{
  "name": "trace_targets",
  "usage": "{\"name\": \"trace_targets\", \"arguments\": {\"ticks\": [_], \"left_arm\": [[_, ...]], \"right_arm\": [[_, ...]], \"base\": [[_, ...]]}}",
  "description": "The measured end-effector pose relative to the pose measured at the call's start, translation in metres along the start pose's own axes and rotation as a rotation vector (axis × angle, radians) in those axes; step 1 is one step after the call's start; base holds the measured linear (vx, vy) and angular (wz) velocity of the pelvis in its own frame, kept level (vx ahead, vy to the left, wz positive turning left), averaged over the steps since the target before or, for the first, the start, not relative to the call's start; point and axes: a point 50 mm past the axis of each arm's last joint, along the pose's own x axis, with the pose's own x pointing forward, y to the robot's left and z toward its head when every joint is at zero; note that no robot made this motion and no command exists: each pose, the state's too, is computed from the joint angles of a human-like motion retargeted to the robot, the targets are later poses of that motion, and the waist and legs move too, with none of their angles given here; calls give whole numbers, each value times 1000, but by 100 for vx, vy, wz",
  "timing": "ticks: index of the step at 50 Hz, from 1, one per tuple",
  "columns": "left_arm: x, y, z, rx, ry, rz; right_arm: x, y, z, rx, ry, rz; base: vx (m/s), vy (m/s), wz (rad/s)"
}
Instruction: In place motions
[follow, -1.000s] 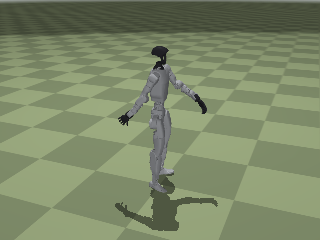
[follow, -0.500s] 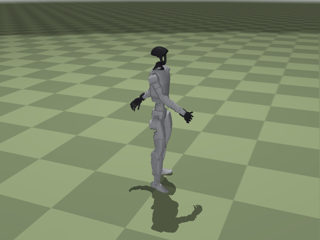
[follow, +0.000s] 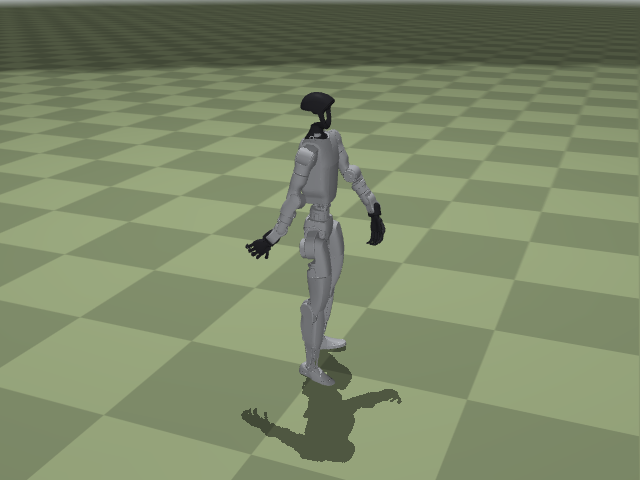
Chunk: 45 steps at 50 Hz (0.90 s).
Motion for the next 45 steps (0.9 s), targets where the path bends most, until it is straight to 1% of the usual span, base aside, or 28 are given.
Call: {"name": "trace_targets", "arguments": {"ticks": [2,5,7,10,13,17,21,25,27,30,34,37,40,42,45], "left_arm": [[-10,17,24,156,-47,95],[-18,26,44,271,-103,189],[-15,22,43,273,-115,194],[-3,5,23,206,-77,117],[11,-20,-22,71,33,2],[12,-62,-108,-227,286,-114],[-16,-110,-200,-650,578,-179],[-51,-159,-266,-1050,721,-151],[-71,-181,-291,-1166,768,-150],[-103,-210,-322,-1253,872,-168],[-131,-235,-340,-1294,1018,-186],[-131,-236,-339,-1312,1038,-183],[-110,-222,-324,-1291,959,-178],[-89,-202,-307,-1237,874,-173],[-55,-169,-272,-1115,734,-159]], "right_arm": [[6,-1,-16,60,15,-5],[12,0,-36,162,72,-12],[12,3,-39,216,101,-6],[9,8,-24,239,80,10],[-4,13,17,164,-26,28],[-41,13,85,-37,-196,3],[-106,20,164,-302,-410,-89],[-188,57,235,-591,-732,-138],[-228,79,256,-713,-906,-135],[-279,111,272,-849,-1138,-125],[-317,132,275,-968,-1338,-162],[-318,131,273,-1038,-1356,-218],[-291,117,269,-1065,-1253,-276],[-259,98,264,-1030,-1125,-312],[-194,63,242,-901,-844,-332]], "base": [[0,0,0],[0,0,0],[1,6,-1],[1,6,12],[1,5,23],[1,2,27],[0,0,0],[1,0,-5],[0,0,0],[0,0,0],[0,0,0],[0,0,0],[0,0,0],[0,0,0],[0,0,0]]}}
